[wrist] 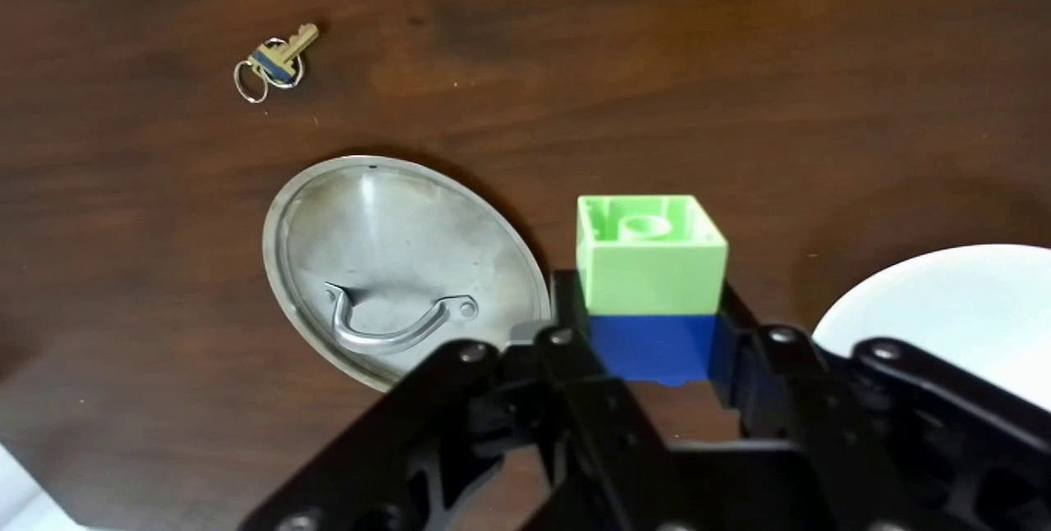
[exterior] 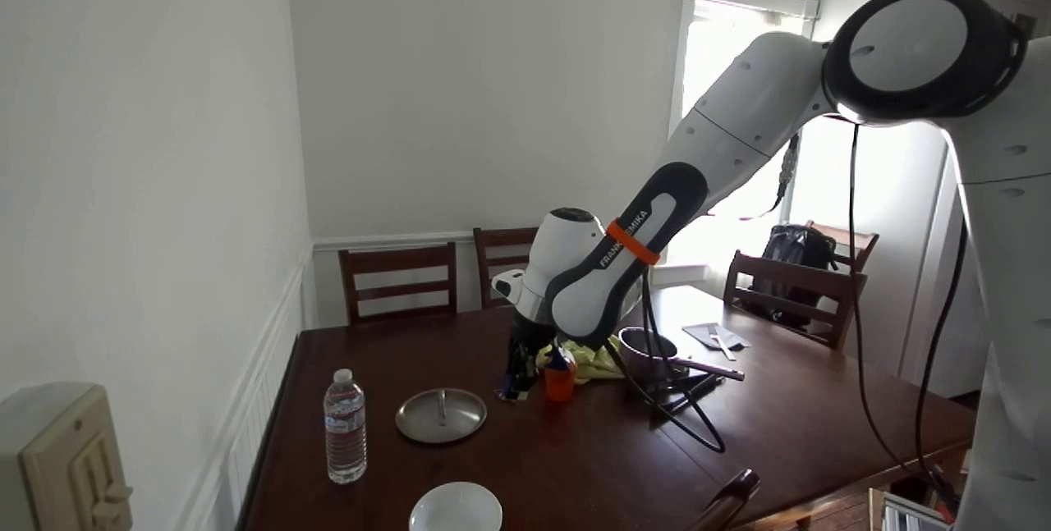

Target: Remove the blue and light green block at the same time from the white bowl and put them in the pot

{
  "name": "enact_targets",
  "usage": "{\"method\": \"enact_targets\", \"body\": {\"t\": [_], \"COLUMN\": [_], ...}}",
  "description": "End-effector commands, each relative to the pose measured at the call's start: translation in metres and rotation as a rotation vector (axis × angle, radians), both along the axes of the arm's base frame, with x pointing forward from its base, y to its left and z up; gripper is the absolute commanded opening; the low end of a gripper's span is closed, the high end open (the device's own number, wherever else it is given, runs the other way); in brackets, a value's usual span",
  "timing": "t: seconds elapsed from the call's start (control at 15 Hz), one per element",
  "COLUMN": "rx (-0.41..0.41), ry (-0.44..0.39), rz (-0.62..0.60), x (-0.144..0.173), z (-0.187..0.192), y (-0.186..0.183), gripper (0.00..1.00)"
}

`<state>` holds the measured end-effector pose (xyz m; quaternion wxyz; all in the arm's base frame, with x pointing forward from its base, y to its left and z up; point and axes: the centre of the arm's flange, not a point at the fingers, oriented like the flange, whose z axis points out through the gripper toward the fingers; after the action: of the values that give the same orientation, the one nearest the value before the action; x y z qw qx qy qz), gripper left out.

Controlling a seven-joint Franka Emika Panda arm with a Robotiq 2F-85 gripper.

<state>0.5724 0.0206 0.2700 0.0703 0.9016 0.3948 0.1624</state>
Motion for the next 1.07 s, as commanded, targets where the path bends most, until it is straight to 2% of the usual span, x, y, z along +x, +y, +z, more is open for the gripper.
{"method": "enact_targets", "body": {"t": [0.0,0.07,0.13,0.33,0.8,0.87,0.93,1.0], "rx": [0.038,0.024,0.041,0.043,0.082,0.061,0.06,0.06], "ry": [-0.01,-0.037,-0.028,-0.02,-0.067,-0.029,-0.034,-0.036], "rz": [-0.111,-0.183,-0.234,-0.406,-0.799,-0.715,-0.734,-0.734], "x": [0.014,0.014,0.011,-0.017,-0.122,-0.08,-0.09,-0.09], "z": [-0.007,-0.008,-0.004,0.001,0.043,0.021,0.026,0.027], "y": [-0.006,-0.022,-0.045,-0.1,-0.228,-0.216,-0.226,-0.227], "gripper": [0.11,0.11,0.11,0.11,0.11,0.11,0.36,0.36]}}
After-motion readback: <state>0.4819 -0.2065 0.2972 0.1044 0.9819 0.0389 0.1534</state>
